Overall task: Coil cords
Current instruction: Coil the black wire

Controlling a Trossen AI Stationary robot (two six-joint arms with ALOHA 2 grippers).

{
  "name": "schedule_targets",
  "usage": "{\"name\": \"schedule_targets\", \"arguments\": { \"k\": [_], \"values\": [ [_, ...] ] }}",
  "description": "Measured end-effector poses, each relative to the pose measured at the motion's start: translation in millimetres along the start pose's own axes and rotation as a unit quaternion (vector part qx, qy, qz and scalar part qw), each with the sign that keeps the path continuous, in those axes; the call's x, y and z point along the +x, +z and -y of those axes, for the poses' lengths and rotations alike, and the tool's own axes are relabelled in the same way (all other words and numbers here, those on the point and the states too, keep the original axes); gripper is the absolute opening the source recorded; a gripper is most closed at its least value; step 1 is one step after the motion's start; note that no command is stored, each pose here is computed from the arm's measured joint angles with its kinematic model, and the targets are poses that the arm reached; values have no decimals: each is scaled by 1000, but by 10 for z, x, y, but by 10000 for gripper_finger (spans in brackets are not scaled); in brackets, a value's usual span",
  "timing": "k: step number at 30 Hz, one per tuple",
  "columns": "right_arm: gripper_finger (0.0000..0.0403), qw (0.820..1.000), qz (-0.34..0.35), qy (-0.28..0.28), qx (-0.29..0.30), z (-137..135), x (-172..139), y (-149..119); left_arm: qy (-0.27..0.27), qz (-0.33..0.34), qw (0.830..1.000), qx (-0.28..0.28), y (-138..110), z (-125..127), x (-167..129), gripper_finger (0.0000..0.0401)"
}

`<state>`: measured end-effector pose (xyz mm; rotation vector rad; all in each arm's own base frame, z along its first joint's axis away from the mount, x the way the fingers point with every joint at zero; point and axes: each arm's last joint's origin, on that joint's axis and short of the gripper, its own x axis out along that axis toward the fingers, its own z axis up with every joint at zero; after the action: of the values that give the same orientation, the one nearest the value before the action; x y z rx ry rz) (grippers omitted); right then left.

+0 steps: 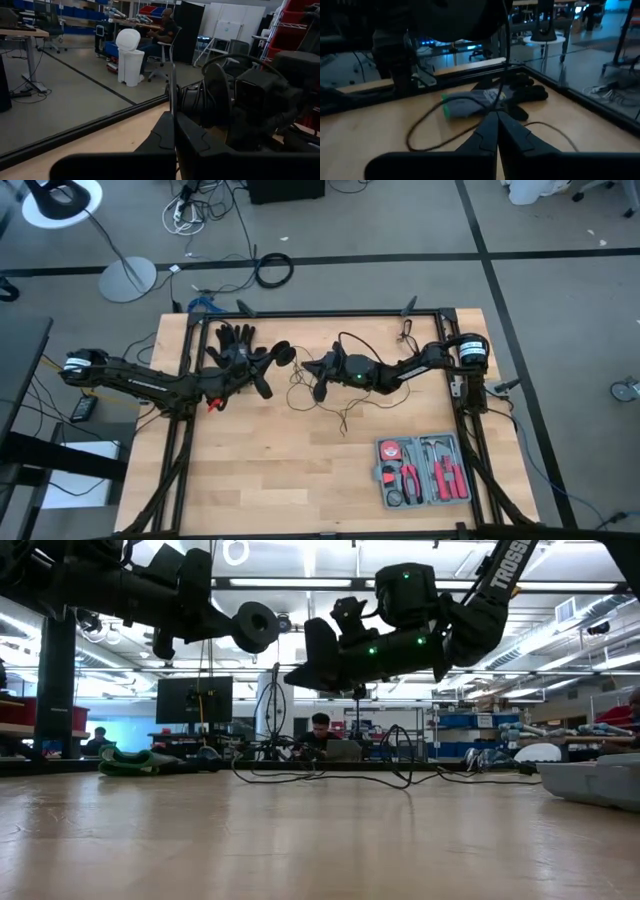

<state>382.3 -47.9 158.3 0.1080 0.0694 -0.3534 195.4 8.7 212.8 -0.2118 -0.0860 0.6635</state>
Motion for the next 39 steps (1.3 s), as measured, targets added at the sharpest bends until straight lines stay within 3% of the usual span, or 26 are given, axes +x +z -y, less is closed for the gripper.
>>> {"name": "schedule_targets", "arguments": {
  "k": [5,13,19,25,31,39],
  "values": [
    [37,999,-23,24,32,-11,1,-44,0,0,1000,0,0,0,0,0],
    [77,998,-45,24,27,-7,-2,-88,-1,4,1000,-3,9,2,0,0],
    [84,998,-46,24,28,-7,-2,-89,-3,13,1000,-11,30,6,0,0],
    [75,998,-51,41,25,-18,-4,-96,-3,13,1000,-12,32,7,0,0],
    [11,998,-44,49,25,-33,10,-66,-3,14,1000,-12,32,7,0,0],
    [2,998,-43,51,0,-57,2,-66,-2,10,1000,-8,24,5,0,0]
  ]
}}
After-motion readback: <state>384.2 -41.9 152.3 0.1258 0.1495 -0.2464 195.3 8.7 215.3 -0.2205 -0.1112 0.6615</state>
